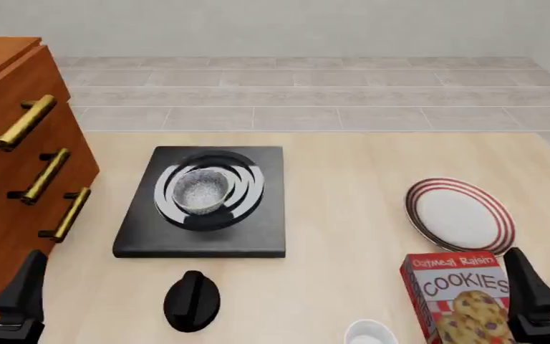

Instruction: Pick the akita bowl on the stove and place it on the plate.

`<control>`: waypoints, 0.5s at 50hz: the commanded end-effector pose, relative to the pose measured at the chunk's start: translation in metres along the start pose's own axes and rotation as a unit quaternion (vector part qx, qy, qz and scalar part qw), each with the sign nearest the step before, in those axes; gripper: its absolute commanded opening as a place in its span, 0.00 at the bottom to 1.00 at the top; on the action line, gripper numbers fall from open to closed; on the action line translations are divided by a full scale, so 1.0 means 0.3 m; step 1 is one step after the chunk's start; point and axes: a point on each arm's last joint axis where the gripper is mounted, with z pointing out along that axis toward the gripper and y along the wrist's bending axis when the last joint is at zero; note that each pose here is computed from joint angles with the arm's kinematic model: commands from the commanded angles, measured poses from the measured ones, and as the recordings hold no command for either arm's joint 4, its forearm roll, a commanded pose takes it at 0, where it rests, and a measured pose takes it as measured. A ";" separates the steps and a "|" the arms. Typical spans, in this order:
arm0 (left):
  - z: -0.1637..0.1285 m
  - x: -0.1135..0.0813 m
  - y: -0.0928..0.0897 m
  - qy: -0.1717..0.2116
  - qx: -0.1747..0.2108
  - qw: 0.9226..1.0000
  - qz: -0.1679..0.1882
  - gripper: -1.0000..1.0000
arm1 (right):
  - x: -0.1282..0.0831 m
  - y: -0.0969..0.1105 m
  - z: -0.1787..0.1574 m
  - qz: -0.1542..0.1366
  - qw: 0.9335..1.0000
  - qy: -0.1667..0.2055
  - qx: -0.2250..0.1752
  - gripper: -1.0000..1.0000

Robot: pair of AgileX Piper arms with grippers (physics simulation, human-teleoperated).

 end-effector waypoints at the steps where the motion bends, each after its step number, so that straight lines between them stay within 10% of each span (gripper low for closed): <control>1: 0.002 -0.003 0.000 0.001 0.000 1.000 0.000 1.00 | 0.009 0.003 -0.005 -0.003 1.000 -0.008 -0.008 1.00; 18: 0.001 -0.003 0.000 0.001 0.000 1.000 0.000 1.00 | -0.027 0.018 0.029 -0.008 0.999 0.021 -0.040 1.00; 25: 0.002 -0.003 0.000 0.001 0.000 1.000 0.000 1.00 | -0.059 0.025 0.048 0.038 0.997 0.040 -0.050 1.00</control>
